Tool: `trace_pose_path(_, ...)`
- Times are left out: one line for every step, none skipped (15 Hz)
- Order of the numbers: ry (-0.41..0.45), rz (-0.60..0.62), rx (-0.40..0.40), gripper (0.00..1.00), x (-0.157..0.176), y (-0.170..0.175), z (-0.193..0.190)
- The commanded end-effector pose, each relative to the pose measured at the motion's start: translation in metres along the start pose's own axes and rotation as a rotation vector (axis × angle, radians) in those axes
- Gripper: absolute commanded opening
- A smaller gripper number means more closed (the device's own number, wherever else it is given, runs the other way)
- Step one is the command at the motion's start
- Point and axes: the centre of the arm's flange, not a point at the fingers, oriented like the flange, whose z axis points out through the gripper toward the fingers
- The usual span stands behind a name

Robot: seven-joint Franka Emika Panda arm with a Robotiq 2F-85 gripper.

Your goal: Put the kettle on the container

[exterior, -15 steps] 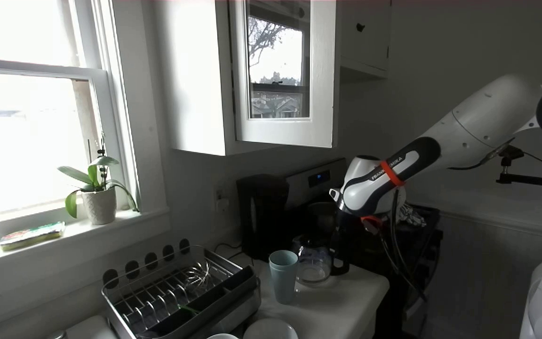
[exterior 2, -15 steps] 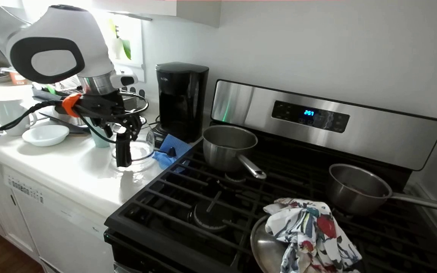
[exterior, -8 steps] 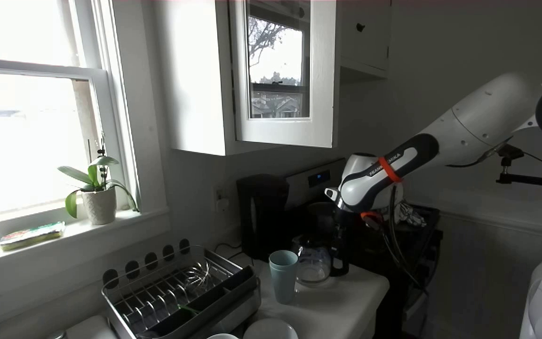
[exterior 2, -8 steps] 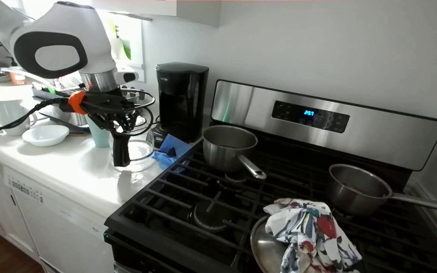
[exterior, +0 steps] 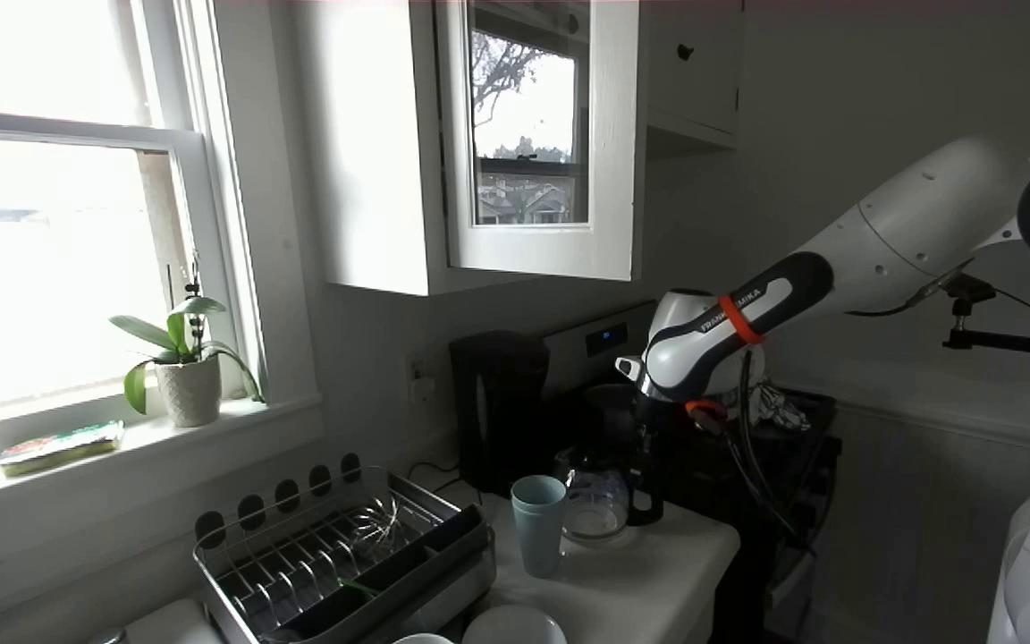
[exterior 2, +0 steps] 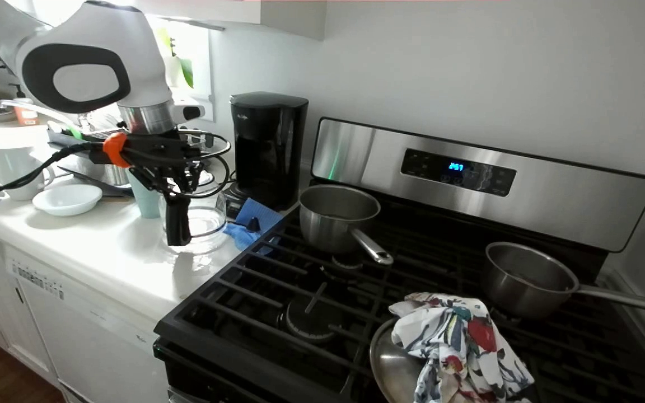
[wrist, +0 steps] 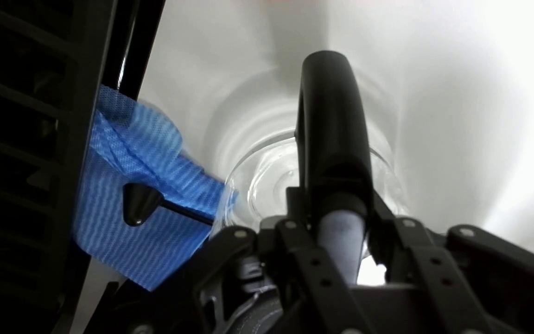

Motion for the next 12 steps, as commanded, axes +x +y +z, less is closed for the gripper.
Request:
trace_pose_path(0.043,0.006,0.002,0.08,-0.001,0.002,-0.007)
trace_pose_path(0.053,0.011,0.002,0.08,-0.002,0.002,-0.008)
trace_pose_path(0.064,0.021,0.002,0.08,-0.003,0.003,-0.009)
trace_pose_path(0.073,0.030,0.005,0.08,-0.005,0.004,-0.009)
trace_pose_path(0.081,0.038,0.007,0.08,-0.006,0.004,-0.009)
trace_pose_path(0.092,0.048,0.007,0.08,-0.008,0.005,-0.010)
trace_pose_path(0.104,0.060,0.005,0.08,-0.010,0.005,-0.011)
trace_pose_path(0.114,0.068,0.000,0.08,-0.011,0.007,-0.013)
trace_pose_path(0.127,0.077,-0.007,0.08,-0.012,0.008,-0.015)
trace_pose_path(0.137,0.083,-0.012,0.08,-0.012,0.009,-0.017)
trace_pose_path(0.144,0.088,-0.016,0.08,-0.013,0.011,-0.019)
trace_pose_path(0.152,0.092,-0.021,0.08,-0.013,0.012,-0.021)
